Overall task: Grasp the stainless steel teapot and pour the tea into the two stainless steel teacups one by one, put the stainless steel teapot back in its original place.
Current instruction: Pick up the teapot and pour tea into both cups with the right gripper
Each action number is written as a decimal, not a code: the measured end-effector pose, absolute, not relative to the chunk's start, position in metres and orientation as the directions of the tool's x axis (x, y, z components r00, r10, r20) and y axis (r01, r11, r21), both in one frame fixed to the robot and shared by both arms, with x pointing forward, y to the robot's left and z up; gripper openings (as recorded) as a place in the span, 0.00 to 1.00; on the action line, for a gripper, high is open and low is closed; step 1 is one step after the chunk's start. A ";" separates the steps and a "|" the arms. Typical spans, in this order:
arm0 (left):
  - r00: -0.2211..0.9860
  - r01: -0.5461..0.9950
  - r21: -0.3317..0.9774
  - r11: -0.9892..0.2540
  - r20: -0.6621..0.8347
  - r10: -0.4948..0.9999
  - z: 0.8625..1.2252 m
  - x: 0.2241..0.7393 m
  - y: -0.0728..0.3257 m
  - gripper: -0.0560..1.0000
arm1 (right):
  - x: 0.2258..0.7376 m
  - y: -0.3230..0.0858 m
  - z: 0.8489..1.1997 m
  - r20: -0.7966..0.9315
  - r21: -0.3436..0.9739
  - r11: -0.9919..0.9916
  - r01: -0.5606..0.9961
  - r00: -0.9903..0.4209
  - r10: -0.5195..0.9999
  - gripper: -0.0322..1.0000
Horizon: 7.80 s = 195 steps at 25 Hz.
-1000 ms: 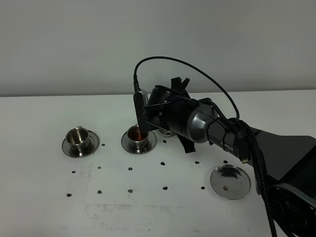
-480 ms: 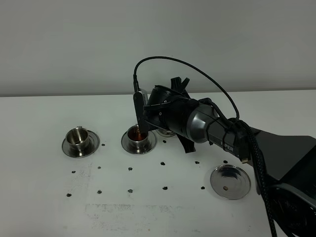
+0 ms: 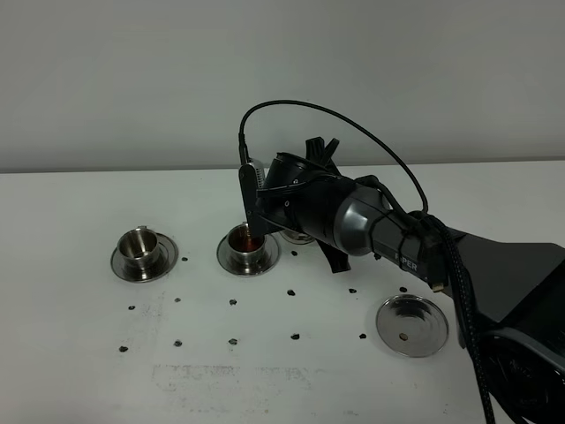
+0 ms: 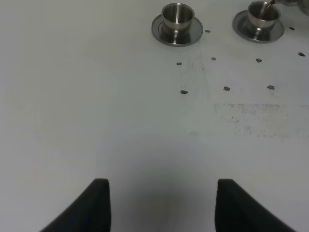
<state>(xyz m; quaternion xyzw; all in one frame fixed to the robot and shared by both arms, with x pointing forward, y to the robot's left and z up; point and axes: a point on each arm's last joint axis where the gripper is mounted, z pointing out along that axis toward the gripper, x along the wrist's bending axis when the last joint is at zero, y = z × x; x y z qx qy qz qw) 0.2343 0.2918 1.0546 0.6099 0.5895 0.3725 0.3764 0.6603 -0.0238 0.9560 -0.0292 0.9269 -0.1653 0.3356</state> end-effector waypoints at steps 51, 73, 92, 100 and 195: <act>0.027 0.439 0.898 -0.022 0.011 1.000 1.055 0.234 0.292 0.56 | 0.661 -0.024 0.957 -0.617 -0.336 0.940 0.058 -0.768 -0.173 0.23; 0.027 0.439 0.898 -0.022 0.011 1.000 1.055 0.234 0.292 0.56 | 0.659 -0.023 0.955 -0.603 -0.306 0.950 0.064 -0.785 -0.141 0.23; 0.027 0.439 0.898 -0.022 0.011 1.000 1.055 0.234 0.292 0.56 | 0.632 -0.041 1.000 -0.328 -0.013 0.972 0.233 -0.919 0.216 0.23; 0.027 0.439 0.898 -0.022 0.011 1.000 1.055 0.234 0.292 0.56 | 0.624 -0.034 1.004 -0.186 0.133 0.913 0.386 -0.895 0.405 0.23; 0.027 0.439 0.898 -0.022 0.011 1.000 1.055 0.234 0.292 0.56 | 0.671 0.019 1.006 -0.464 0.336 0.933 0.128 -0.840 0.282 0.23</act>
